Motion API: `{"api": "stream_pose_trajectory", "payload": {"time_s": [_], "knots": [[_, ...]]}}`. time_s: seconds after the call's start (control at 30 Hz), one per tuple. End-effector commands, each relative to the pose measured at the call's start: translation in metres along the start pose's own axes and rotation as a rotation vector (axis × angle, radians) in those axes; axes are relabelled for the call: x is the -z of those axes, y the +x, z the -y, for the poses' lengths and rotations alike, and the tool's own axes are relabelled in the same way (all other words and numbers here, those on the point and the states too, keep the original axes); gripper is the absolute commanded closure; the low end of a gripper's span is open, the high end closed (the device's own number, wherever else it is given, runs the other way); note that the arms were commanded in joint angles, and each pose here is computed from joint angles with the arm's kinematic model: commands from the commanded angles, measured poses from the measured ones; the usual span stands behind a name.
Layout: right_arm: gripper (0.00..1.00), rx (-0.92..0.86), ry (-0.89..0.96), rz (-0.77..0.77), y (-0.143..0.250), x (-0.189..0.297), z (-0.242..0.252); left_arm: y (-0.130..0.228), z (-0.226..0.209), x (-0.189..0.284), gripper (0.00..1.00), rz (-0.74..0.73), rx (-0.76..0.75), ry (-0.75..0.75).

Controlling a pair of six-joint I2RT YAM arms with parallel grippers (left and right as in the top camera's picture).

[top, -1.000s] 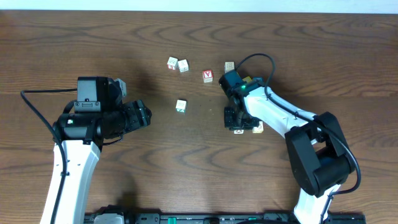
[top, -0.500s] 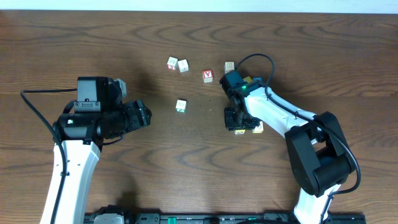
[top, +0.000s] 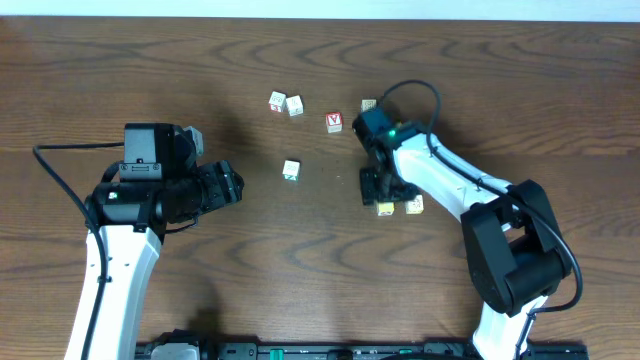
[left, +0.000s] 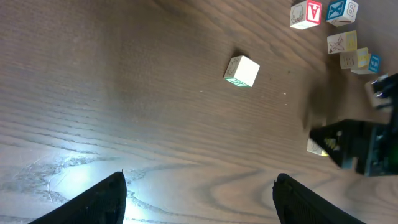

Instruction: Lift 3 blocks

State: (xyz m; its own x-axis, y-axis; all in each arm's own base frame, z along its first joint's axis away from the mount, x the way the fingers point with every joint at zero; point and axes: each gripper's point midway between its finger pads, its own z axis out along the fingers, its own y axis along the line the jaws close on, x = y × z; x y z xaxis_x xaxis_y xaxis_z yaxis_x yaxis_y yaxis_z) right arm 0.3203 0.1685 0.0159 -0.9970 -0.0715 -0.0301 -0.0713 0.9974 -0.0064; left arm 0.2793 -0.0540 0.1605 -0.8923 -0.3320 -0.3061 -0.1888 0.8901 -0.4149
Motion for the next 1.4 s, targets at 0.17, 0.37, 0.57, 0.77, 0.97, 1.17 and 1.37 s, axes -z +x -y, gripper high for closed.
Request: {"api": "stream_pose_trajectory", "payload": {"time_s": [0.17, 0.37, 0.57, 0.77, 0.97, 1.17, 1.37], "knots": [[0.41, 0.032, -0.206, 0.206, -0.062, 0.063, -0.042, -0.003, 0.005, 0.003, 0.24, 0.008, -0.004, 0.013], [0.33, -0.056, -0.370, 0.282, -0.074, 0.066, -0.100, -0.003, 0.005, 0.003, 0.24, 0.008, -0.004, 0.013], [0.28, -0.066, -0.366, 0.354, -0.073, 0.051, -0.147, -0.003, 0.005, 0.003, 0.24, 0.008, -0.004, 0.013], [0.28, -0.120, -0.242, 0.433, -0.069, 0.041, -0.151, -0.003, 0.005, 0.003, 0.24, 0.008, -0.004, 0.013], [0.29, -0.133, -0.235, 0.440, -0.069, 0.030, -0.157, -0.003, 0.005, 0.003, 0.24, 0.008, -0.004, 0.013], [0.30, -0.132, -0.252, 0.429, -0.068, 0.008, -0.171, -0.003, 0.005, 0.003, 0.24, 0.008, -0.005, 0.013], [0.29, -0.125, -0.258, 0.435, -0.070, 0.002, -0.176, -0.003, 0.005, 0.003, 0.24, 0.008, -0.004, 0.013]]}}
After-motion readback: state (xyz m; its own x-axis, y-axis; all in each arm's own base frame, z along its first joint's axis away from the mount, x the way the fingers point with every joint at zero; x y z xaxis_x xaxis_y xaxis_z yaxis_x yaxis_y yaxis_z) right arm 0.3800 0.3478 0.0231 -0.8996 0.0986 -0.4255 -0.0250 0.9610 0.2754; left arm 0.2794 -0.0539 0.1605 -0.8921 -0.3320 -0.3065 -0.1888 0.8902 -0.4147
